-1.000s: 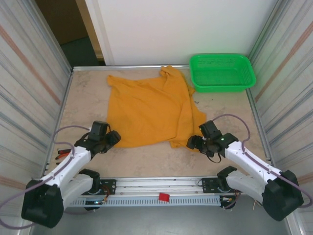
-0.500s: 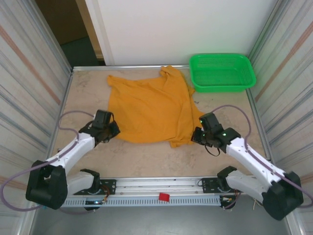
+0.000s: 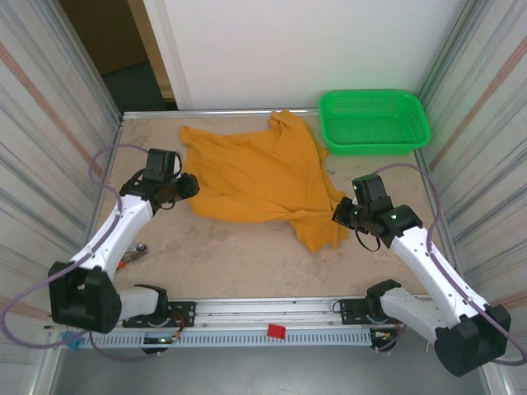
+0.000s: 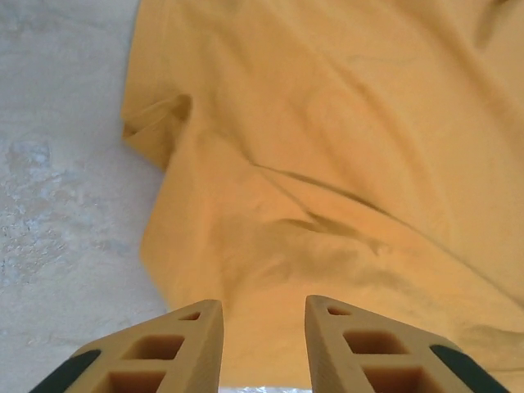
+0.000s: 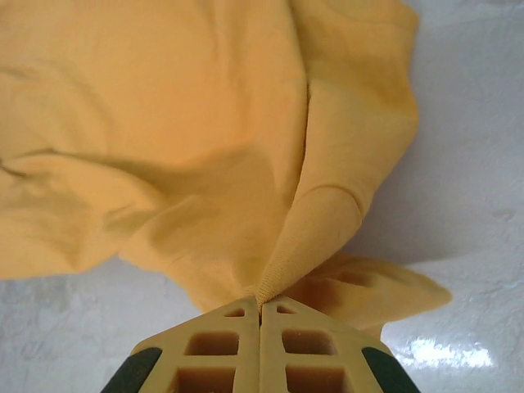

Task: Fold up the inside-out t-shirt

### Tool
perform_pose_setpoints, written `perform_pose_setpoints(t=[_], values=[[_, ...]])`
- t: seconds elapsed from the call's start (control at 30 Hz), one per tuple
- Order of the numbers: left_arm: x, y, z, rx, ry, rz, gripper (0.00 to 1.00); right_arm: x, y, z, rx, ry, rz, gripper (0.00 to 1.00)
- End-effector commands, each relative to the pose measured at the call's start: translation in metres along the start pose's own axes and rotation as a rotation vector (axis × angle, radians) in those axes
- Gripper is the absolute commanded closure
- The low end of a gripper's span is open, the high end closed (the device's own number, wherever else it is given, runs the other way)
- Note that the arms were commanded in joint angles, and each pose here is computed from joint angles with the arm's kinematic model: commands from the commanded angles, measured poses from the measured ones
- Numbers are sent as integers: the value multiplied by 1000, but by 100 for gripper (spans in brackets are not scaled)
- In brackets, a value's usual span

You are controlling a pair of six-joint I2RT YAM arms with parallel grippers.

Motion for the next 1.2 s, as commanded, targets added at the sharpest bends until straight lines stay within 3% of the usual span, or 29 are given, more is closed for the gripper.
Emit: perform_pose_setpoints(t=[0.0,0.17,0.3,0.5,0.87,0.97,1.03,1.17], values=[[-1,-17,16,23,4,-34,65,-5,-15,21,-25,-25,14,100],[-3,-24,14,45,52,-52,61,-11,-40,37,11,-47,6,100],[10,-26,-18,58,128,-64,55,-19,-53,39,23,-41,-58,100],[50,-36,-69,72,250,36,52,-23,-52,37,1,-50,-65,100],[51,-74,-56,69,239,97,49,-21,-50,31,13,-47,-48,100],[52,-88,-56,110,217,110,62,-21,-43,27,8,-45,-43,100],[53,-92,-60,138,205,108,99,-22,-36,23,5,-44,-35,100],[46,-65,-70,145,179,42,100,-20,-12,12,-1,-38,4,100]])
Point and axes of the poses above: each hand's point on the last joint's axis, 136 mm out from that joint toward the fingers, its own y axis back along the fingers, its own x axis along the line the jaws close on, z = x × y, the point moved 8 cm from there along y, back along the fingers, and after that the axes turned 10 degrees about y, right-handed, at the moved point
